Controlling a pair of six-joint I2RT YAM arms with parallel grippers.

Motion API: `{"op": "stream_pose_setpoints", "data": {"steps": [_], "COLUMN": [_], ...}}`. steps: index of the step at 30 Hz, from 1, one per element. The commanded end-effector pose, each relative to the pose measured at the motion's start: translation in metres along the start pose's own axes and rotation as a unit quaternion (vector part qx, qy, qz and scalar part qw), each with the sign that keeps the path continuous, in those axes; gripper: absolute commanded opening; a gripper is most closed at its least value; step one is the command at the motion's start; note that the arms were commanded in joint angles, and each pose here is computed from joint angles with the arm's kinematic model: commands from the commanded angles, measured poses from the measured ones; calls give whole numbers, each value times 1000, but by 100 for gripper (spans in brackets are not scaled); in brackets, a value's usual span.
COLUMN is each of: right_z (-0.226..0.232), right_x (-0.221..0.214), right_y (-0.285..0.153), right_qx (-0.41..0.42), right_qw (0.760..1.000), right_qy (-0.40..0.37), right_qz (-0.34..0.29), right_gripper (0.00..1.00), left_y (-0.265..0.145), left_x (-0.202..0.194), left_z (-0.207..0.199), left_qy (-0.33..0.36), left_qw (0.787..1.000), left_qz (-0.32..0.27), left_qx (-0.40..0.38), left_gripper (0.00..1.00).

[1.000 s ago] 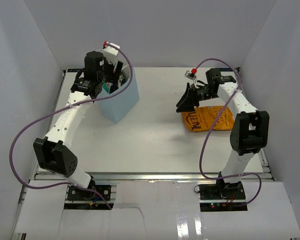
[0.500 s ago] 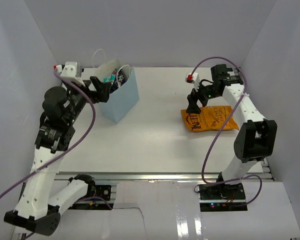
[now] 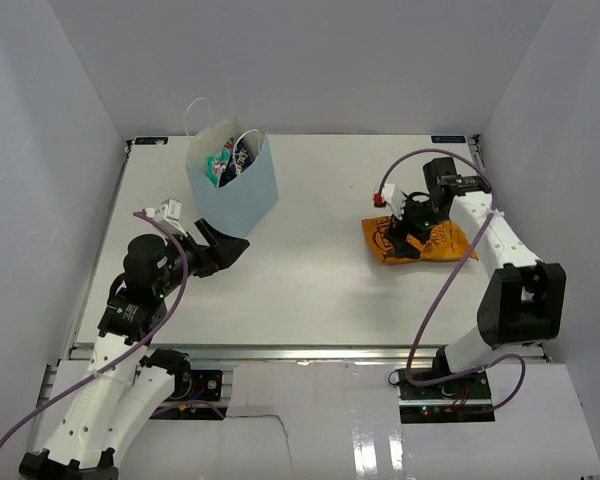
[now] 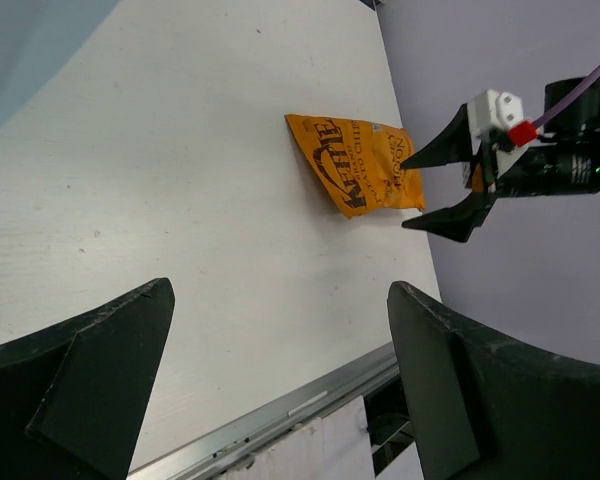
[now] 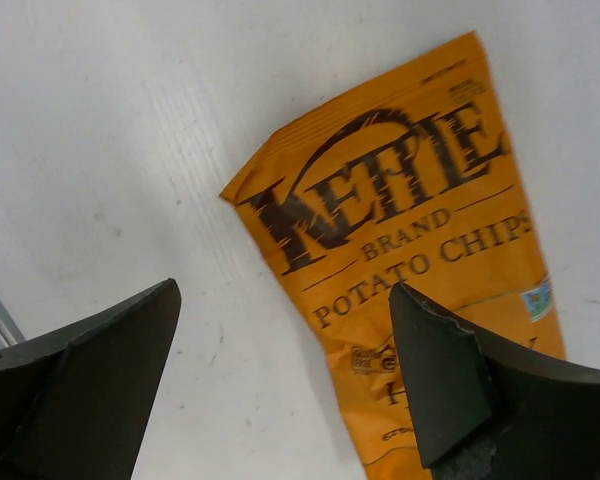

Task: Place the snacks into the paper bag

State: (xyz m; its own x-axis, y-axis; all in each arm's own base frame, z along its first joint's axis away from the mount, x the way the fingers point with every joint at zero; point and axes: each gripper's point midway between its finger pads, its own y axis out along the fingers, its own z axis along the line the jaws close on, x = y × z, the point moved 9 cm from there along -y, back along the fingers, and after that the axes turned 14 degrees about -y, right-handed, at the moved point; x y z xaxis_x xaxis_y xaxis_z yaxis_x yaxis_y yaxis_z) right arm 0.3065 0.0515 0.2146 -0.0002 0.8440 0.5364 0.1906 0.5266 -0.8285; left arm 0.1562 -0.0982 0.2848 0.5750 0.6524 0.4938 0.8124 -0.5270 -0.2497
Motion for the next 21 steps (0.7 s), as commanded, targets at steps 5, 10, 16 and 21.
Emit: {"op": "stream_pose_setpoints", "data": {"steps": [5, 10, 16, 21], "right_z": [33, 38, 33, 31], "right_x": [-5, -18, -18, -21], "right_y": [13, 35, 54, 73], "right_qx": [-174, -288, -316, -296], "right_qw": [979, 947, 938, 945], "right_qy": [-28, -17, -14, -4], "right_qz": [105, 138, 138, 142], "right_gripper": [90, 90, 91, 100], "left_y": [-1, 0, -3, -7], "left_x": [-1, -2, -5, -7], "left_z": [-10, -8, -5, -3], "left_qy": [-29, -31, -33, -36], "left_qw": [999, 999, 999, 999], "left_qz": [7, 7, 6, 1], "left_qx": [-37, -34, -32, -29], "left_gripper": [98, 98, 98, 98]}}
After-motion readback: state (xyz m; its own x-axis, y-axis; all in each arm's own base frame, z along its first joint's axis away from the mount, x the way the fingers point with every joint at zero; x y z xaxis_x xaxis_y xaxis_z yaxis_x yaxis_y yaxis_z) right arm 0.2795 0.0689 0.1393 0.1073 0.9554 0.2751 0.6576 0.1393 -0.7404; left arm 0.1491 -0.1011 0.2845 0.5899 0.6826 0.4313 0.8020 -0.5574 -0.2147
